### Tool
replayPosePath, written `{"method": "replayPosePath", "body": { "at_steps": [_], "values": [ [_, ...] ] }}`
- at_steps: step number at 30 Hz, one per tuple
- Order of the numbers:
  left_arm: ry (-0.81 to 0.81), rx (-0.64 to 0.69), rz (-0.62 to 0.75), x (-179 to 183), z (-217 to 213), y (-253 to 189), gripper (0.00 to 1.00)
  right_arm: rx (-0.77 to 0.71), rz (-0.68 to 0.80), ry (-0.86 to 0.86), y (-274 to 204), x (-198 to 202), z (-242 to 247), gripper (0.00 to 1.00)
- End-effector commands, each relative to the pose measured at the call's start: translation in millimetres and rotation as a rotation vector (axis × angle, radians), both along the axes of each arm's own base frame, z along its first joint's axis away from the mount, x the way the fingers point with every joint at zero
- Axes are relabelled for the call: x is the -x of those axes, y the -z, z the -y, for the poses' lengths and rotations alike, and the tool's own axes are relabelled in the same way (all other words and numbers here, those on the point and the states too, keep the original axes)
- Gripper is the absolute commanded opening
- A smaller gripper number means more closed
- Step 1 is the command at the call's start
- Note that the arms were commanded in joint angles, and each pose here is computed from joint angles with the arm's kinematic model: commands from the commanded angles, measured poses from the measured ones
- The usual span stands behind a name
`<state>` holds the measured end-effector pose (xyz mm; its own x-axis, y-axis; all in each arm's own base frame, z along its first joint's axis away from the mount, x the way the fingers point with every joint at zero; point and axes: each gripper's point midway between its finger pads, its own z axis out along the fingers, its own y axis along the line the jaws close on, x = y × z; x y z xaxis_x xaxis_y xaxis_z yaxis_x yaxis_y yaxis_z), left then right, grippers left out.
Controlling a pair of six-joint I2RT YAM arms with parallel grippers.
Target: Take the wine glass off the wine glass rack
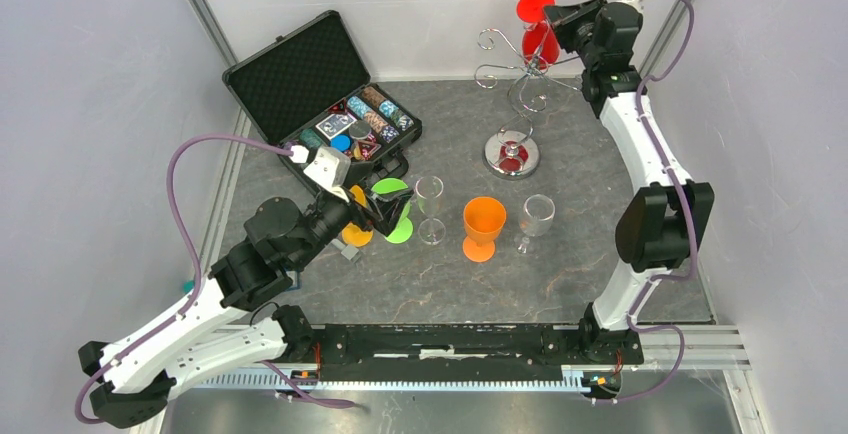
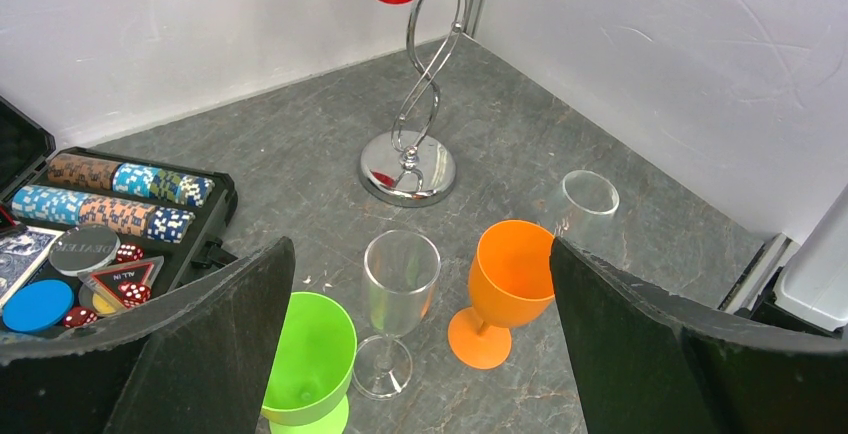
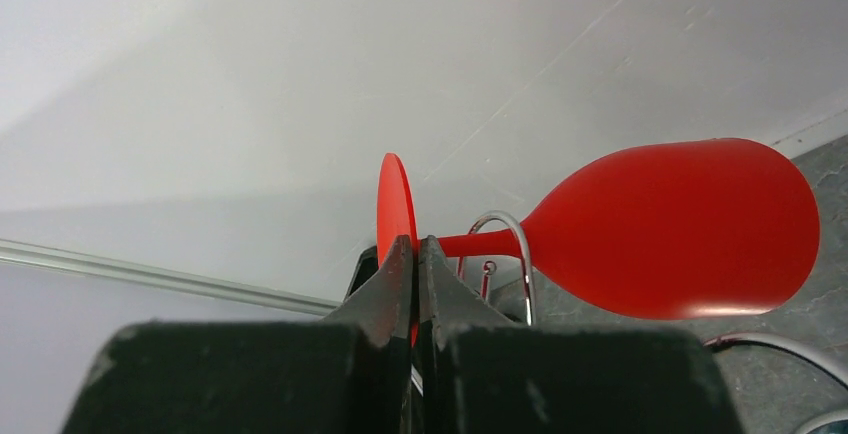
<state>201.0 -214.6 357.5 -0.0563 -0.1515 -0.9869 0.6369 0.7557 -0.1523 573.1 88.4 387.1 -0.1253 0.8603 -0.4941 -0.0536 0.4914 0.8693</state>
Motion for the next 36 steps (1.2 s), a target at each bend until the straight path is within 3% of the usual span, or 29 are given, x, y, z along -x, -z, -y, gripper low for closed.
{"method": "replayPosePath", "body": {
  "at_steps": [1, 7, 22, 36],
  "values": [
    [-0.024, -0.016, 0.028, -2.3, -6.3, -1.8, 1.0, -0.015, 0.118, 0.042, -47.1, 21.5, 9.6, 0.0],
    [-0.021, -0.014, 0.027, -1.9, -5.5, -1.1, 1.0, -0.021, 0.11, 0.08, -45.0, 33.9, 17.2, 0.0],
    [-0.016, -0.01, 0.026, -1.7, -4.2, -1.5, 1.0, -0.114, 0.106, -0.074, -40.1, 53.1, -13.6, 0.0],
    [-0.026, -0.011, 0.027, -2.3, -6.4, -1.2, 1.0, -0.176, 0.158, -0.182, -55.7, 33.5, -33.9, 0.0]
  ]
}}
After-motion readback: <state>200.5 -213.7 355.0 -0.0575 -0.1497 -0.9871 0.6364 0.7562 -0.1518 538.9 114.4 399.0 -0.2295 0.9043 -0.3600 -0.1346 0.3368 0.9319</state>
